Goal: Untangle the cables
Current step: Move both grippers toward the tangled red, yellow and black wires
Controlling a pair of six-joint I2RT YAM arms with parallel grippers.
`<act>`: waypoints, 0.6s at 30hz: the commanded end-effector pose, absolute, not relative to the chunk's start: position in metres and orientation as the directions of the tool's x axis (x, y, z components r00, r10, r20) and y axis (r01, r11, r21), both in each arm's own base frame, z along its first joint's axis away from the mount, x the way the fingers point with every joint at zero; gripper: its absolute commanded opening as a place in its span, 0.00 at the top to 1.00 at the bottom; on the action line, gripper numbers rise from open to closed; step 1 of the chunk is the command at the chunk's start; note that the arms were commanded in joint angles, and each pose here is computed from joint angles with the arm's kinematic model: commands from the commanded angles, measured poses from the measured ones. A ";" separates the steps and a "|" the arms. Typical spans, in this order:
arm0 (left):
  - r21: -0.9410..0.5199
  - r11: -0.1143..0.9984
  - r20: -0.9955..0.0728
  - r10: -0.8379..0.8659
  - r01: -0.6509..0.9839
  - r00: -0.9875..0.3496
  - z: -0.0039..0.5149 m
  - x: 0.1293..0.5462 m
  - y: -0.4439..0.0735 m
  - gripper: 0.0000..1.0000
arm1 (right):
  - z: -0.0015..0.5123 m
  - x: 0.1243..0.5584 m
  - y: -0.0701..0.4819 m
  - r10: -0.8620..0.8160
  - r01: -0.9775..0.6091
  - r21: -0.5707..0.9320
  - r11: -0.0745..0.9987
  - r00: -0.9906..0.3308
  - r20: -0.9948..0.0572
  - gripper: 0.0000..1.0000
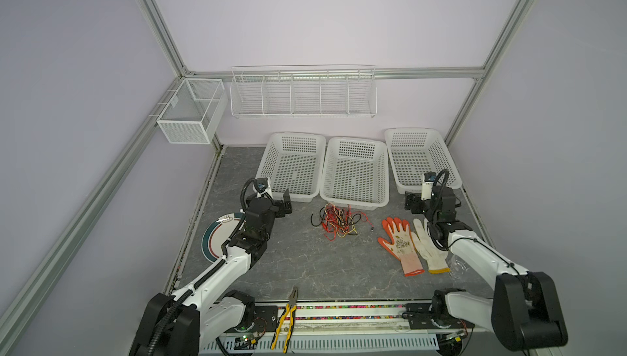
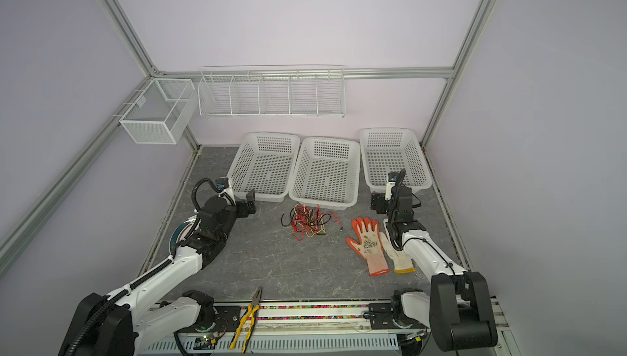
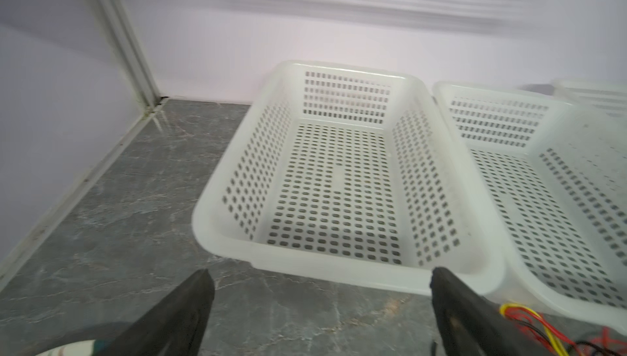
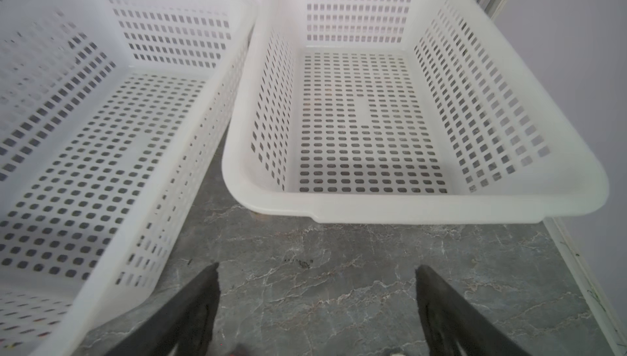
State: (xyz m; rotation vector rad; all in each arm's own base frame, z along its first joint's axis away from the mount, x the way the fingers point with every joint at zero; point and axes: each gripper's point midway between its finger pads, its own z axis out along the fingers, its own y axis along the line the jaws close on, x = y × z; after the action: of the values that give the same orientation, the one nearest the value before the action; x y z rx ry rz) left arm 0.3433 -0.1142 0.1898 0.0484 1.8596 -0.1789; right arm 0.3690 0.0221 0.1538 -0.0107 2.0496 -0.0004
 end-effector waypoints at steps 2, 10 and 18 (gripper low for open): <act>-0.099 0.969 -0.943 -0.019 0.226 -0.332 0.177 0.326 -0.150 0.00 | 0.170 0.353 0.035 0.008 -0.035 0.028 0.999 -0.481 -0.877 0.09; -0.160 0.927 -0.928 -0.024 0.340 -0.372 0.152 0.306 -0.198 0.00 | 0.189 0.329 0.082 -0.041 -0.172 0.055 0.984 -0.507 -0.861 0.02; -0.206 0.901 -0.915 -0.040 0.381 -0.402 0.130 0.302 -0.228 0.01 | 0.184 0.298 0.141 -0.119 -0.351 0.091 0.932 -0.532 -0.839 0.01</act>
State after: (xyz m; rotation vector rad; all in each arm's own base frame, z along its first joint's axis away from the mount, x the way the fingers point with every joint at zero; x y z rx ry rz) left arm 0.3003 -0.2205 0.1258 0.3004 1.9723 -0.3968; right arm 0.3087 0.1257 0.1865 -0.2914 2.0992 0.2497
